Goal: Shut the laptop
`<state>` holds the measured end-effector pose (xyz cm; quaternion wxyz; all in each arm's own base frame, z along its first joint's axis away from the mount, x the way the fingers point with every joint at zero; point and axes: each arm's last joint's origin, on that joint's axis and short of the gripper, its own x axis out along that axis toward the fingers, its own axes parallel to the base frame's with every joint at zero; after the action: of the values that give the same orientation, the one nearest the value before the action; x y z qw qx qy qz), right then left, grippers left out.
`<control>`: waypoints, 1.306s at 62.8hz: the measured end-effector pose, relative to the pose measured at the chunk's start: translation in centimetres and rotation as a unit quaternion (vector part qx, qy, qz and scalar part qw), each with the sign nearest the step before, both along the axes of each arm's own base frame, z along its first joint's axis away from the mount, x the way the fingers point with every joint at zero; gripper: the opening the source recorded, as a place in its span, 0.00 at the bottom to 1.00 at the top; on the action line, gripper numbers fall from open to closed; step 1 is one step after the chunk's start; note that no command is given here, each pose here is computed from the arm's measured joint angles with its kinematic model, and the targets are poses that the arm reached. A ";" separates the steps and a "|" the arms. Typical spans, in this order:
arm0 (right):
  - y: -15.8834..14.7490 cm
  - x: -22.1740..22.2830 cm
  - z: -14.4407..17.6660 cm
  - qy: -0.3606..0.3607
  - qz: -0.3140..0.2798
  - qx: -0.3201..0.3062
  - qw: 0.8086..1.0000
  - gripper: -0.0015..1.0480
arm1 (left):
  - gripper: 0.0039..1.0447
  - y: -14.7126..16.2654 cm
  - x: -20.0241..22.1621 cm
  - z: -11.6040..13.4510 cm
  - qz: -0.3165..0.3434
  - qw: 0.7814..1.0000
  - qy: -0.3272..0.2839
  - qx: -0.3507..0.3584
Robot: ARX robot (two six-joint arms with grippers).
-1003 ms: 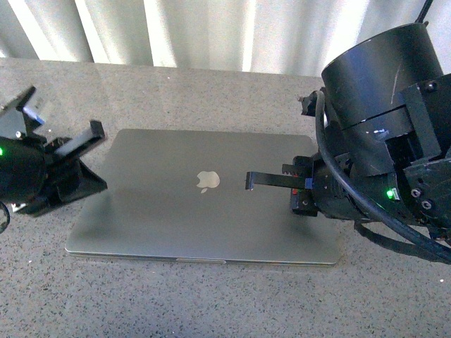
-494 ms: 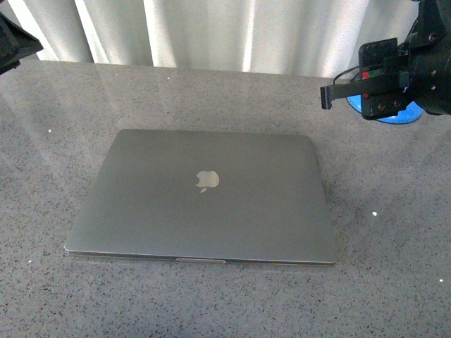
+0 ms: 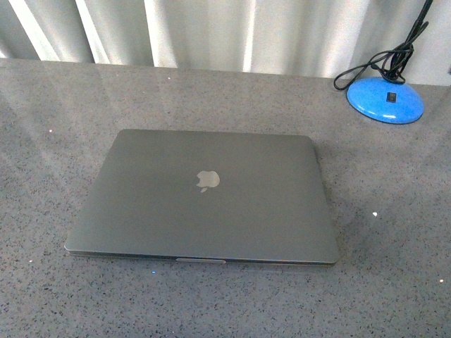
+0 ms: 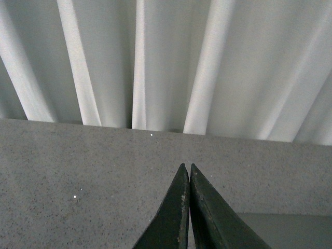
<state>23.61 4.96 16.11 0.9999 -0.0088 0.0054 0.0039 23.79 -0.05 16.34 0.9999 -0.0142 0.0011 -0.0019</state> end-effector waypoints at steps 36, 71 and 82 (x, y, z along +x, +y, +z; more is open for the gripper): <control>-3.8 -7.2 0.1 0.002 0.000 0.003 1.000 0.01 | 0.03 0.0 -7.2 -0.2 0.002 1.000 0.007 0.010; -4.9 -11.0 1.2 -0.015 -0.003 0.003 1.000 0.01 | 0.03 0.0 -11.1 0.8 0.002 1.000 -0.010 0.010; -4.9 -11.6 1.2 -0.017 -0.003 0.004 1.000 0.01 | 0.03 0.0 -11.7 1.0 0.002 1.000 -0.011 0.010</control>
<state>12.01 0.02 17.36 0.9999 -0.0052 -0.0112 0.0003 12.07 -0.01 17.30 0.9999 -0.0039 -0.0104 -0.0002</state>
